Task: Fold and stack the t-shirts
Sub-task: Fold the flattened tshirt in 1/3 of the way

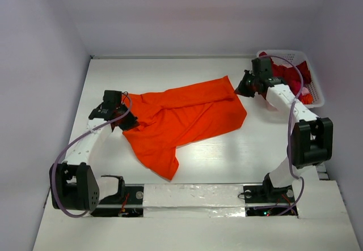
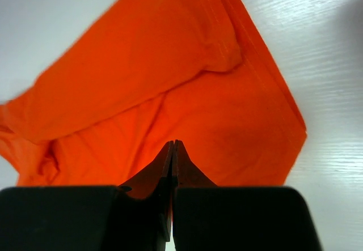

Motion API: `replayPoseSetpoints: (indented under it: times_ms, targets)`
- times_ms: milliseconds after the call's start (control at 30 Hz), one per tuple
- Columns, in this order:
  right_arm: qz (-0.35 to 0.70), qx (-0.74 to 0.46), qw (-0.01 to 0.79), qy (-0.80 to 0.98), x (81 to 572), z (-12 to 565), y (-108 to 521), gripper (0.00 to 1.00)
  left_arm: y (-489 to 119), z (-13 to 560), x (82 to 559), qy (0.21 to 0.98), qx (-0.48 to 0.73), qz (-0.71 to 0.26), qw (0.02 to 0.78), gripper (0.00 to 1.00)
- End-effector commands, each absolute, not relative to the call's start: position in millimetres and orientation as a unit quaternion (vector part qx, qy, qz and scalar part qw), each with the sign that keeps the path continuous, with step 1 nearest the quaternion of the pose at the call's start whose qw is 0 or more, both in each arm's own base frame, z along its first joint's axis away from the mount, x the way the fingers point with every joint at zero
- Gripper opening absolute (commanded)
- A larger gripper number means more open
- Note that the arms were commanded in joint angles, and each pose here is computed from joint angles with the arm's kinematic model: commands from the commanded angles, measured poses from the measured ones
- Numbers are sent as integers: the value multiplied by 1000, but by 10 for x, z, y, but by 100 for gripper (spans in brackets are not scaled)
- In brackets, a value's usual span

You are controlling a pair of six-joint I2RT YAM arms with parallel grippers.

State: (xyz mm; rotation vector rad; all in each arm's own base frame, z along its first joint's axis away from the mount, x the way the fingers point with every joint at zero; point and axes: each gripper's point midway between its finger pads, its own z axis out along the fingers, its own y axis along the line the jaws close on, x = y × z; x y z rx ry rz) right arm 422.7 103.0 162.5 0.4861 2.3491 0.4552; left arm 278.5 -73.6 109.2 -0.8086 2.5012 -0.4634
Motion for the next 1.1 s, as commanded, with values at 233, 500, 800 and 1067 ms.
replayPoseSetpoints:
  times_ms: [233,500,800,1067]
  targets:
    - [158,140,305,929,4625,1423,1223,0,-705,1174,3265,887,-305,-174,299,0]
    - [137,107,290,941,5008,1401,1433,0,-600,1071,3624,881,-321,-142,316,0]
    - [126,104,259,952,5029,1003,1543,0,-647,774,3695,889,-325,-128,297,0]
    - [106,100,220,964,4880,626,1572,0,-695,584,3695,896,-324,-123,279,0]
